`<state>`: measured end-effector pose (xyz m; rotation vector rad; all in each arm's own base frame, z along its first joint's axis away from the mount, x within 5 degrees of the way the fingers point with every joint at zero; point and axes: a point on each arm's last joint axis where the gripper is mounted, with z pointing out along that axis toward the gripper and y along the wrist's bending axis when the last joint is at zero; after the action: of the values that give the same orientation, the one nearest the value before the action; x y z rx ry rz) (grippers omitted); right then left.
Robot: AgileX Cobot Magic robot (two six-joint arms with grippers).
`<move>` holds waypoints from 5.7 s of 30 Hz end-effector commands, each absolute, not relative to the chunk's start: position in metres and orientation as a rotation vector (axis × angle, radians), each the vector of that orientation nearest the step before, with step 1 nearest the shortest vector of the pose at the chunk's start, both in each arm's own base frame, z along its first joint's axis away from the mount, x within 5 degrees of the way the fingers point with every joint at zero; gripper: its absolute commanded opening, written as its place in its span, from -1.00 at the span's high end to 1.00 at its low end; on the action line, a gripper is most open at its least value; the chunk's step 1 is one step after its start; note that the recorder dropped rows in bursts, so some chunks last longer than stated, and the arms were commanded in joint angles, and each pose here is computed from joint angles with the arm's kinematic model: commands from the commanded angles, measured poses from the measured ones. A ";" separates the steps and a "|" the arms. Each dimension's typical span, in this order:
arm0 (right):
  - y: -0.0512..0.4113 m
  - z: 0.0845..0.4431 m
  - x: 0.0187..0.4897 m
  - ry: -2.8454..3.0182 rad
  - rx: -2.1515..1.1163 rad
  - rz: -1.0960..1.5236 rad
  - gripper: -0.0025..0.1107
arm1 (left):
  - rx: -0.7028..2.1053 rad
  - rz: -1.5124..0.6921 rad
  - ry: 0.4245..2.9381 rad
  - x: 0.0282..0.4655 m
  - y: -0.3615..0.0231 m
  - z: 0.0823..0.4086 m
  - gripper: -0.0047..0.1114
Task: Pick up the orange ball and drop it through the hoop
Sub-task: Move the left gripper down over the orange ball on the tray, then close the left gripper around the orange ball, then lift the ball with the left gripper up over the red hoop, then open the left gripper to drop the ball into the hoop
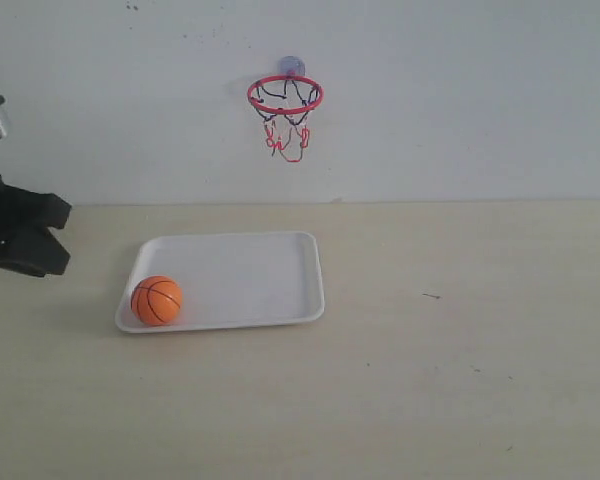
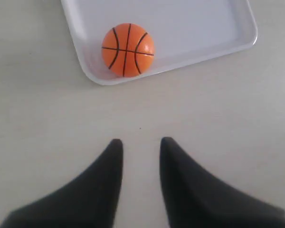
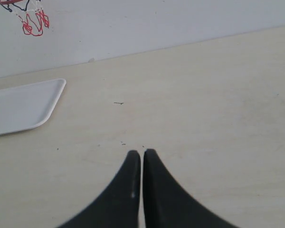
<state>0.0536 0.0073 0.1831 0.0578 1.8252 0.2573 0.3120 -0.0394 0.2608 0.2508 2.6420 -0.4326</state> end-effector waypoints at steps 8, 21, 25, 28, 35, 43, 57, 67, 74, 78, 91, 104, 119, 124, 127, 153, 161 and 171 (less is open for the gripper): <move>0.007 0.184 0.054 1.811 0.052 0.246 0.93 | 0.305 -0.497 2.616 0.358 -0.049 0.242 -0.40; 0.007 0.184 0.054 1.811 0.052 0.246 0.93 | 0.605 -0.288 2.678 0.403 -0.105 0.205 -0.56; 0.007 0.184 0.054 1.811 0.050 0.244 0.93 | 0.601 -0.286 2.695 0.410 -0.106 0.190 -0.70; 0.007 0.184 0.054 1.811 0.052 0.246 0.93 | 0.593 -0.276 2.684 0.414 -0.106 0.184 -0.70; 0.007 0.184 0.054 1.811 0.050 0.244 0.93 | 0.601 -0.260 2.682 0.420 -0.107 0.165 -0.70; 0.007 0.184 0.054 1.811 0.050 0.244 0.93 | 0.611 -0.269 2.735 0.420 -0.107 0.148 -0.64; 0.007 0.184 0.054 1.811 0.052 0.246 0.93 | 0.609 -0.265 2.741 0.421 -0.107 0.142 0.07; 0.007 0.184 0.054 1.811 0.052 0.246 0.93 | 0.714 -0.242 2.695 0.423 -0.107 0.147 0.85; 0.007 0.184 0.054 1.811 0.050 0.244 0.93 | 0.721 -0.184 2.440 0.444 -0.111 0.209 0.85; 0.007 0.184 0.054 1.811 0.050 0.244 0.93 | 0.744 -0.165 2.249 0.460 -0.116 0.249 0.85; 0.007 0.184 0.054 1.811 0.050 0.244 0.93 | 0.578 -0.383 1.904 0.502 -0.139 0.312 0.85; 0.007 0.184 0.054 1.811 0.050 0.244 0.93 | 0.547 -0.568 1.687 0.536 -0.158 0.295 0.85; 0.007 0.184 0.054 1.811 0.054 0.247 0.93 | 0.537 -0.668 1.641 0.535 -0.184 0.293 0.85; 0.007 0.184 0.054 1.811 0.054 0.247 0.93 | 0.538 -0.664 1.625 0.533 -0.191 0.295 0.85; 0.007 0.184 0.054 1.811 0.054 0.247 0.93 | 0.535 -0.671 1.624 0.533 -0.191 0.295 0.81; 0.007 0.184 0.054 1.811 0.054 0.247 0.93 | 0.515 -0.644 1.629 0.538 -0.180 0.295 -0.31; 0.007 0.184 0.054 1.811 0.054 0.247 0.93 | 0.536 -0.649 1.636 0.537 -0.179 0.294 -0.30; 0.007 0.184 0.054 1.811 0.054 0.247 0.93 | 0.516 -0.639 2.044 0.532 -0.125 0.279 0.42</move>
<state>0.0536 0.0073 0.1831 0.0578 1.8252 0.2573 0.5351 -0.1462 0.2794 0.5721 1.8929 -0.6381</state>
